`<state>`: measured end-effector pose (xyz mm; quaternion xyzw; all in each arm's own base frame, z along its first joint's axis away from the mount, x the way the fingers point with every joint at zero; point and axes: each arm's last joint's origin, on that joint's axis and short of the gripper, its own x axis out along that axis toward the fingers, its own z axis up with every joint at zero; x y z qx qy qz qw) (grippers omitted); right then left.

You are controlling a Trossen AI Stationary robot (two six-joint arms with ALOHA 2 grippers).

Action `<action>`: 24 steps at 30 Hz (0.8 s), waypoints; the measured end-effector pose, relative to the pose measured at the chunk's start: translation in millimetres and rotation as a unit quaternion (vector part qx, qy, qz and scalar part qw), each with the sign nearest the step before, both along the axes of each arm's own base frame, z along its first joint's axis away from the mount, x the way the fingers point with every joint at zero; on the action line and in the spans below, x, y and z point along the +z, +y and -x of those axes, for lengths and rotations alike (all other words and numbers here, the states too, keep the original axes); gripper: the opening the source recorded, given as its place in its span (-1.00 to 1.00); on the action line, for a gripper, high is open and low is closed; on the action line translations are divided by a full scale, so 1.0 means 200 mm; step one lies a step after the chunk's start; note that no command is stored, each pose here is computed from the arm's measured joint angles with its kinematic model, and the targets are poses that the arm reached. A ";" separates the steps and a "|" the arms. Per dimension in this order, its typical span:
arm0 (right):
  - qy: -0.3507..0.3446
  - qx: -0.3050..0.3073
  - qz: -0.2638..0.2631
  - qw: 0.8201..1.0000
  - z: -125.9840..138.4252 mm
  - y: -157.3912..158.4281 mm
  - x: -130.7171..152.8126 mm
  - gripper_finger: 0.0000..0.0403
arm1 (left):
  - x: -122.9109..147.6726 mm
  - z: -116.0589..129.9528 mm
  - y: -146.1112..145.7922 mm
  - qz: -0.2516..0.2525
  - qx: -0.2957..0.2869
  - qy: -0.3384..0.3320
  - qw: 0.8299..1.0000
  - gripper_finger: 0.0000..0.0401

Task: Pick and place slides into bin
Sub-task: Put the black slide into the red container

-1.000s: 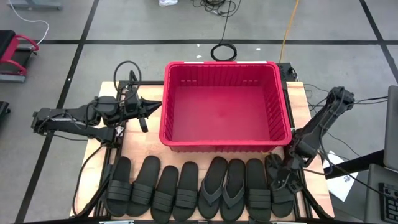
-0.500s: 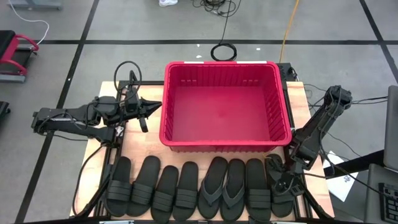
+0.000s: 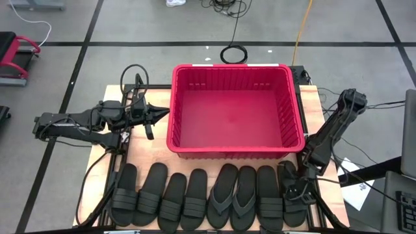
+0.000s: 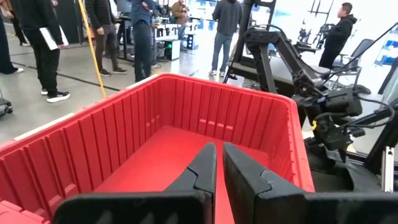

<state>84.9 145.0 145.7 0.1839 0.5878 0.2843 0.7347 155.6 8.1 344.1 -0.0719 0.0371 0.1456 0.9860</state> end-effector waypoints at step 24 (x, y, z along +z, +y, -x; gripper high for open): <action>0.013 0.034 -0.162 0.986 -0.02 0.07 0.07 -0.94 | 0.00 0.00 0.00 0.001 0.000 -0.001 1.000 -0.87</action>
